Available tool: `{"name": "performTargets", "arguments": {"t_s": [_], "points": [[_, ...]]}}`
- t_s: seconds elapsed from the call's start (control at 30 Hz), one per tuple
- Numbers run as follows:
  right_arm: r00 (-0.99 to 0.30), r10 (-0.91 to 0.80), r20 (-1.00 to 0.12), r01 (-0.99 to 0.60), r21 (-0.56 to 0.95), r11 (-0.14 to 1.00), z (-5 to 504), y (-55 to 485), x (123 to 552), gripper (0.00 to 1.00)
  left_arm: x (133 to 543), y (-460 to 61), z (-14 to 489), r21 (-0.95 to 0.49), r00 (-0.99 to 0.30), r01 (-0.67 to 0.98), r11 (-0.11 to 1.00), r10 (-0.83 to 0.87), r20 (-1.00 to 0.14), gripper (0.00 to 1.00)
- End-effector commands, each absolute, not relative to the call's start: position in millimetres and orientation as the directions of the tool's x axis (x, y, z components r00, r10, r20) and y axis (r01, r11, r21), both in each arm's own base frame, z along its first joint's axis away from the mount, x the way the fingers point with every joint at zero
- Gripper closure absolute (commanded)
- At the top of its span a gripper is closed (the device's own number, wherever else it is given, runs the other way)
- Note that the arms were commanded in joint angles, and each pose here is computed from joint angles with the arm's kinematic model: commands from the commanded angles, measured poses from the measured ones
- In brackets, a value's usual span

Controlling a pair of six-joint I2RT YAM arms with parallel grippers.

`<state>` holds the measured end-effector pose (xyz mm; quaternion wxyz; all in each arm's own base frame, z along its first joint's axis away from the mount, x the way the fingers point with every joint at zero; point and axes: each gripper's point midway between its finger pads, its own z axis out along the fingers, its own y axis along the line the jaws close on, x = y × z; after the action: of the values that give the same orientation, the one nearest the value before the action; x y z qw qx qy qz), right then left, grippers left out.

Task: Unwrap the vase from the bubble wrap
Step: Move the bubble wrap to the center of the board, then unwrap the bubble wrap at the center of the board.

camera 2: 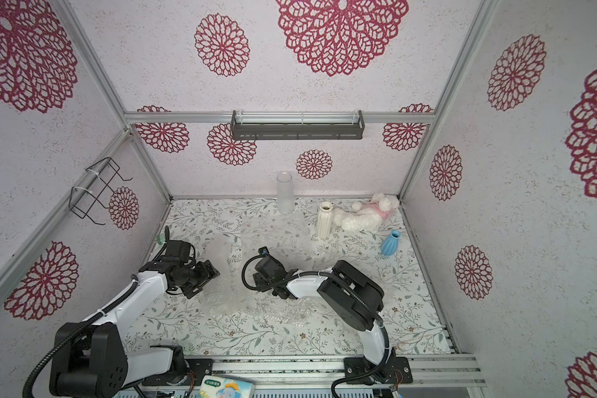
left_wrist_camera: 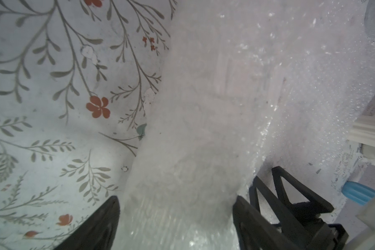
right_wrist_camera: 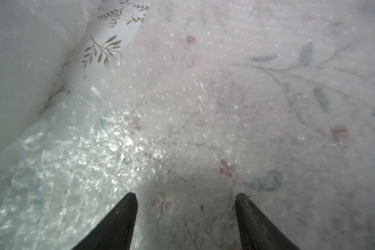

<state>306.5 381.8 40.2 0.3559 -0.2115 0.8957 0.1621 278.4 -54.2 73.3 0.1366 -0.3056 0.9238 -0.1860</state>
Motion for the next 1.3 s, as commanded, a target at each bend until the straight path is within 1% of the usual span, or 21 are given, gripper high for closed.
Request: {"name": "performTargets", "arguments": {"t_s": [0.0, 0.2, 0.33, 0.5, 0.7, 0.93, 1.07, 1.27], "points": [[-0.545, -0.176, -0.82, -0.551, 0.192, 0.812, 103, 393, 309, 0.26, 294, -68, 94, -0.548, -0.766, -0.465, 0.696, -0.626, -0.146, 0.15], [-0.426, -0.066, -0.902, -0.631, 0.243, 0.737, 165, 413, 292, 0.27, 312, -68, 124, -0.602, -0.754, -0.419, 0.68, -0.629, -0.186, 0.12], [-0.41, -0.053, -0.911, -0.662, 0.257, 0.704, 181, 434, 282, 0.3, 315, -61, 125, -0.601, -0.752, -0.426, 0.676, -0.634, -0.18, 0.12], [-0.416, -0.08, -0.906, -0.699, 0.262, 0.665, 182, 465, 264, 0.35, 316, -56, 121, -0.613, -0.745, -0.437, 0.658, -0.647, -0.164, 0.12], [-0.408, -0.166, -0.898, -0.733, 0.214, 0.645, 171, 498, 244, 0.38, 315, -50, 105, -0.63, -0.726, -0.473, 0.616, -0.677, -0.118, 0.12], [-0.431, -0.186, -0.883, -0.715, 0.208, 0.667, 157, 511, 246, 0.43, 319, -48, 90, -0.652, -0.692, -0.512, 0.559, -0.718, -0.073, 0.13], [-0.454, -0.185, -0.872, -0.706, 0.225, 0.671, 152, 516, 246, 0.48, 321, -48, 89, -0.657, -0.687, -0.514, 0.551, -0.723, -0.07, 0.13], [-0.474, -0.196, -0.858, -0.692, 0.226, 0.685, 142, 519, 248, 0.61, 320, -47, 88, -0.656, -0.682, -0.517, 0.55, -0.727, -0.072, 0.13]]}}
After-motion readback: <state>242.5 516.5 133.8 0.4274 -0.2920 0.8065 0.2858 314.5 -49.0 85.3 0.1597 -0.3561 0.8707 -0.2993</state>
